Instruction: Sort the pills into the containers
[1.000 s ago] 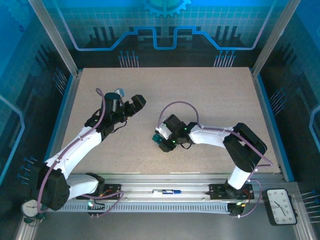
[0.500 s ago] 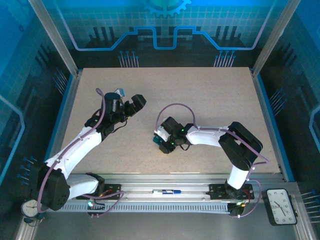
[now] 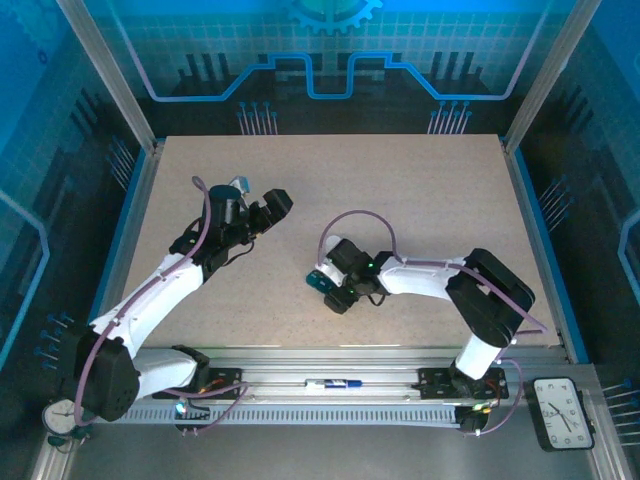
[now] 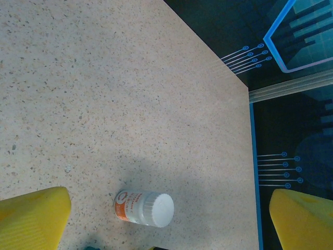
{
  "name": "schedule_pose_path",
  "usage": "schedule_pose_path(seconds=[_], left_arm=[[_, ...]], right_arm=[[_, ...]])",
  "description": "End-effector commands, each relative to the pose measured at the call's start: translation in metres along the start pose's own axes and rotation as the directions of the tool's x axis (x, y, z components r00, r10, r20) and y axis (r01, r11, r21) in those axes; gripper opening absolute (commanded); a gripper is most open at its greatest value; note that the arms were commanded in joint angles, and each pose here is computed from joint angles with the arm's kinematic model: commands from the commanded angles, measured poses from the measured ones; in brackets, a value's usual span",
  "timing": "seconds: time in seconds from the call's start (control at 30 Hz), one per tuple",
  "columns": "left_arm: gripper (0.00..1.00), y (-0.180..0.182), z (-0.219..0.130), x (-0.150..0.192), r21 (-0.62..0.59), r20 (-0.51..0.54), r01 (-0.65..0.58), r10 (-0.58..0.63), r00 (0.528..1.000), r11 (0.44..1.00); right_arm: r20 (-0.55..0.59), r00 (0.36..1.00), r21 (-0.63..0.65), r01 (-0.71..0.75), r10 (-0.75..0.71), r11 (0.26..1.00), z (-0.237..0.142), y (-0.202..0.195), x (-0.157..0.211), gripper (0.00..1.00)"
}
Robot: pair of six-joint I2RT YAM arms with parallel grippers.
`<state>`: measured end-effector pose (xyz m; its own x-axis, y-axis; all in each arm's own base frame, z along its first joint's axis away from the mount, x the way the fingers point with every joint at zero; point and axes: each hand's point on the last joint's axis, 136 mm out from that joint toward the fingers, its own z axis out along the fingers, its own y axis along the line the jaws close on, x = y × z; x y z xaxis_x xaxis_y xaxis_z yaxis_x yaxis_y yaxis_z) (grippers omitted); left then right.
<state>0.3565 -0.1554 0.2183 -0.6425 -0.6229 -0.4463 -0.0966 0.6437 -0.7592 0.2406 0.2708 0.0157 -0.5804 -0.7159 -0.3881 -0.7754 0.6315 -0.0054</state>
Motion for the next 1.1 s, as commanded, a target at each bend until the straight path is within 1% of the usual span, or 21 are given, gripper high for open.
schedule_pose_path(seconds=[0.0, 0.17, 0.3, 0.33, 0.43, 0.57, 0.67, 0.77, 0.93, 1.07], left_arm=[[0.99, -0.003, -0.005, 0.000, 0.023, -0.004, -0.021, 0.021, 1.000, 1.000], [0.99, -0.002, -0.007, 0.001, 0.018, -0.006, -0.029, 0.030, 1.000, 0.999], [0.99, -0.001, -0.008, 0.002, 0.015, -0.008, -0.036, 0.036, 0.999, 0.999], [0.99, 0.000, -0.008, 0.002, 0.012, -0.010, -0.037, 0.037, 0.999, 0.999], [0.99, 0.001, -0.008, 0.004, 0.008, -0.017, -0.044, 0.044, 0.999, 0.999], [0.99, 0.006, -0.008, 0.008, -0.019, -0.040, -0.061, 0.060, 0.997, 0.998], [0.99, 0.016, -0.006, 0.014, -0.063, -0.081, -0.081, 0.076, 0.994, 0.995], [0.99, 0.028, -0.003, 0.026, -0.107, -0.144, -0.111, 0.095, 0.985, 0.988], [0.99, 0.047, 0.000, 0.047, -0.191, -0.247, -0.199, 0.149, 0.958, 0.961], [0.99, 0.058, -0.002, 0.064, -0.249, -0.314, -0.303, 0.219, 0.924, 0.920]], right_arm=[[-0.041, 0.997, 0.070, -0.058, 0.061, 0.996, -0.005, -0.016, 0.011, 0.68], [-0.062, 0.991, 0.142, -0.112, 0.122, 0.984, -0.007, -0.034, 0.012, 0.66], [-0.053, 0.980, 0.186, -0.180, 0.193, 0.966, -0.012, -0.051, 0.013, 0.66], [-0.050, 0.977, 0.184, -0.194, 0.207, 0.963, -0.014, -0.053, 0.013, 0.66], [-0.015, 0.975, 0.119, -0.221, 0.224, 0.968, -0.021, -0.048, 0.008, 0.66], [0.033, 0.966, 0.052, -0.257, 0.255, 0.965, -0.040, -0.039, 0.003, 0.66], [0.073, 0.942, 0.003, -0.327, 0.326, 0.945, -0.051, -0.038, -0.003, 0.67], [0.087, 0.912, -0.039, -0.399, 0.401, 0.916, -0.053, -0.036, -0.011, 0.75], [0.080, 0.870, -0.057, -0.483, 0.486, 0.874, -0.041, -0.036, -0.020, 0.80], [0.083, 0.842, -0.032, -0.532, 0.533, 0.846, -0.029, -0.042, -0.020, 0.81]])
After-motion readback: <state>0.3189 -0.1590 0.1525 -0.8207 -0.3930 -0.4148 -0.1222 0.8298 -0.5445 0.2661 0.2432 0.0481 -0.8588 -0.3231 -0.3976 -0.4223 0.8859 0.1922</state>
